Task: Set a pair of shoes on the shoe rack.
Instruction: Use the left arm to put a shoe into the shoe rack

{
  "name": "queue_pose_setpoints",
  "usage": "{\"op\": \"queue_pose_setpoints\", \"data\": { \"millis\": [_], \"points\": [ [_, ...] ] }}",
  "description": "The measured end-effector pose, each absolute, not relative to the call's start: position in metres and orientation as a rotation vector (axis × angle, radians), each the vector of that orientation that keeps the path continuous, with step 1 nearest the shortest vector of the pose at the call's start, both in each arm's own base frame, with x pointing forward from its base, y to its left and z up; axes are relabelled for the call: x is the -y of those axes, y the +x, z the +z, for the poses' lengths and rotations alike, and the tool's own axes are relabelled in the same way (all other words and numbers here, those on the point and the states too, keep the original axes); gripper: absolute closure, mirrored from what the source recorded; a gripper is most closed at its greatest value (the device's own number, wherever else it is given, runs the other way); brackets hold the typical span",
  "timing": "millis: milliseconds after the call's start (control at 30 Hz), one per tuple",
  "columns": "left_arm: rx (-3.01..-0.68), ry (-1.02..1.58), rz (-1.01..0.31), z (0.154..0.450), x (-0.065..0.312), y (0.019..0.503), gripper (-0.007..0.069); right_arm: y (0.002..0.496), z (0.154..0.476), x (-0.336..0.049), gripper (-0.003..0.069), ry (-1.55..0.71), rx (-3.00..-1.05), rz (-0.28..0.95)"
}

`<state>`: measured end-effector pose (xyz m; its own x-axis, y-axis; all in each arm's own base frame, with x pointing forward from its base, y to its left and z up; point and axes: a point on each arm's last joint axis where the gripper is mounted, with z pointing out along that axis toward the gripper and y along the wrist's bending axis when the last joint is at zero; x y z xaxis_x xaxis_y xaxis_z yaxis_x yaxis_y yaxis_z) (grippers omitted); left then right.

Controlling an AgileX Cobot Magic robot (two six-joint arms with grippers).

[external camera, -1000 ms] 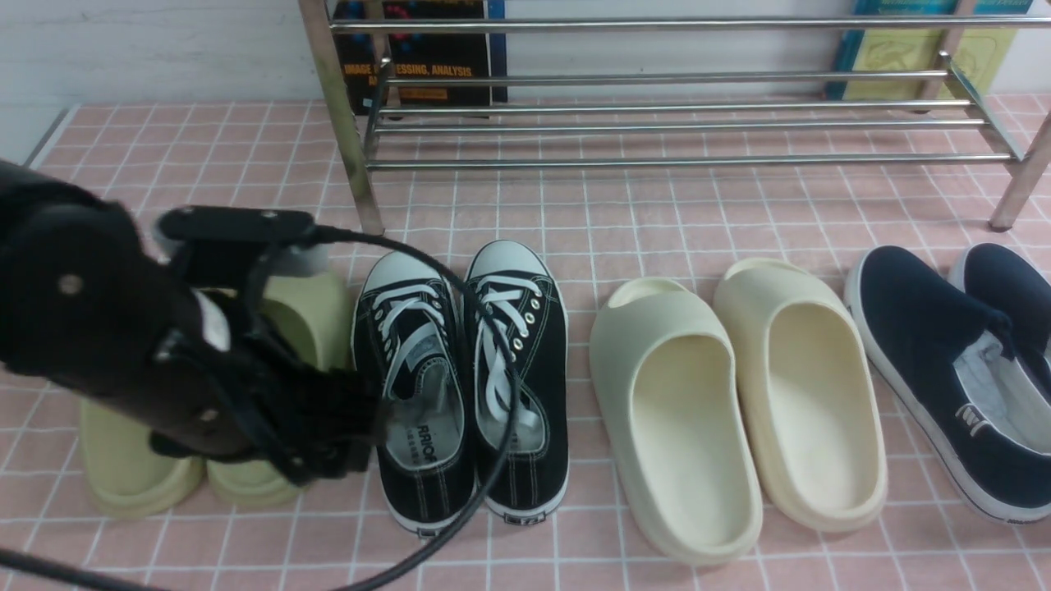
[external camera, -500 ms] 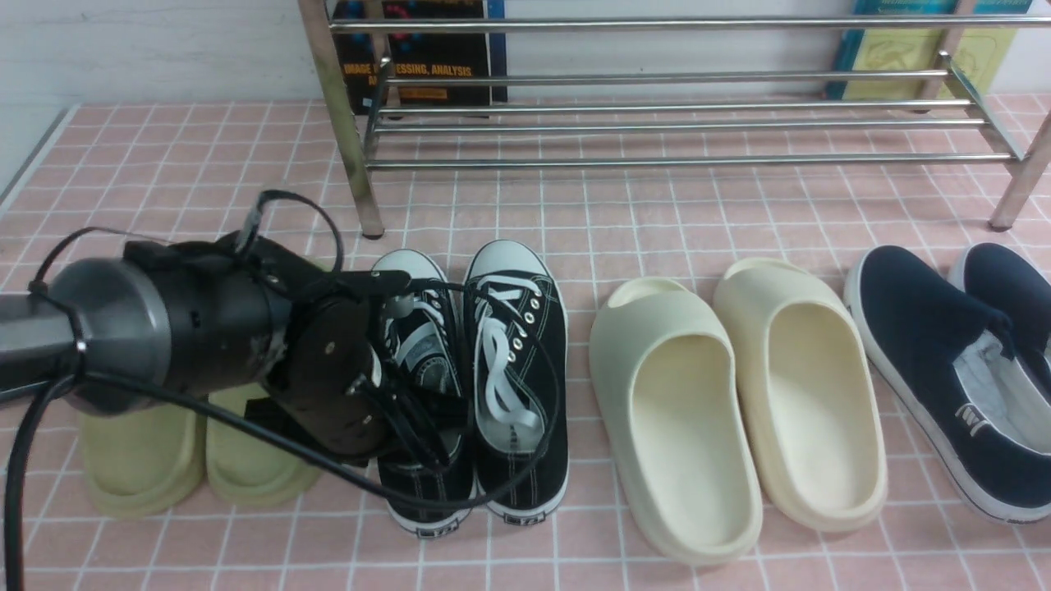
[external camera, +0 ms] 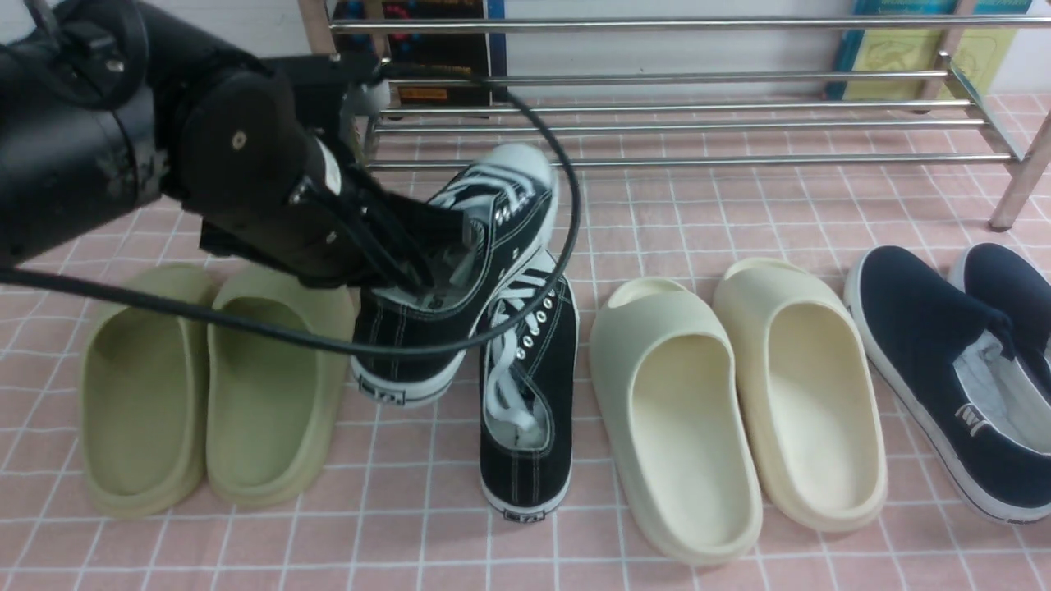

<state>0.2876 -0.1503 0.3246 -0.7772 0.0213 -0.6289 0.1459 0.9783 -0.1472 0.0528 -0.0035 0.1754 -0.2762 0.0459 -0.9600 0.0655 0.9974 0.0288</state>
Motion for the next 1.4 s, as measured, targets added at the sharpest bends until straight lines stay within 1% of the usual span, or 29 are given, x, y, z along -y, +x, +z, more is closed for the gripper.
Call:
{"op": "queue_pose_setpoints", "data": {
  "millis": [100,200,300,333,367,467,700,733,767,833,933,1167,1333,1367,1400],
  "points": [
    [-2.431,0.073,-0.264,0.330,0.147,0.300,0.0610,0.053,0.175,0.003,0.0419,0.080,-1.851,-0.020],
    [-2.432,0.029,-0.265,0.326,0.143,0.315,0.0608,0.053,0.175,0.003,0.0419,0.080,-1.851,-0.020],
    [-2.418,-0.043,-0.262,0.316,0.134,0.344,0.0608,0.053,0.175,0.003,0.0419,0.080,-1.851,-0.020],
    [-2.420,-0.042,-0.261,0.314,0.135,0.345,0.0608,0.053,0.175,0.003,0.0419,0.080,-1.851,-0.020],
    [-2.408,-0.063,-0.259,0.308,0.132,0.360,0.0608,0.053,0.175,0.003,0.0419,0.080,-1.851,-0.020],
    [-2.391,-0.077,-0.261,0.301,0.133,0.377,0.0608,0.053,0.175,0.003,0.0419,0.080,-1.851,-0.020],
    [-2.320,-0.084,-0.296,0.279,0.152,0.436,0.0608,0.053,0.175,0.003,0.0419,0.080,-1.851,-0.020],
    [-2.313,-0.086,-0.301,0.281,0.153,0.437,0.0607,0.053,0.175,0.003,0.0419,0.080,-1.851,-0.020],
    [-2.310,-0.117,-0.308,0.274,0.152,0.449,0.0606,0.053,0.175,0.003,0.0419,0.080,-1.851,-0.020],
    [-2.296,-0.171,-0.322,0.268,0.149,0.463,0.0606,0.053,0.175,0.003,0.0419,0.080,-1.851,-0.020],
    [-2.262,-0.231,-0.342,0.265,0.144,0.479,0.0603,0.053,0.175,0.003,0.0419,0.080,-1.851,-0.020],
    [-2.203,-0.268,-0.386,0.265,0.145,0.492,0.0588,0.053,0.175,0.004,0.0419,0.082,-1.851,-0.019],
    [-2.202,-0.268,-0.385,0.263,0.145,0.494,0.0531,0.053,0.175,0.004,0.0419,0.075,-1.851,-0.031],
    [-2.201,-0.271,-0.387,0.264,0.146,0.494,0.0497,0.053,0.175,0.004,0.0419,0.069,-1.852,-0.040],
    [-2.200,-0.272,-0.388,0.264,0.146,0.494,0.0486,0.053,0.175,0.004,0.0419,0.068,-1.852,-0.041]
  ]
}}
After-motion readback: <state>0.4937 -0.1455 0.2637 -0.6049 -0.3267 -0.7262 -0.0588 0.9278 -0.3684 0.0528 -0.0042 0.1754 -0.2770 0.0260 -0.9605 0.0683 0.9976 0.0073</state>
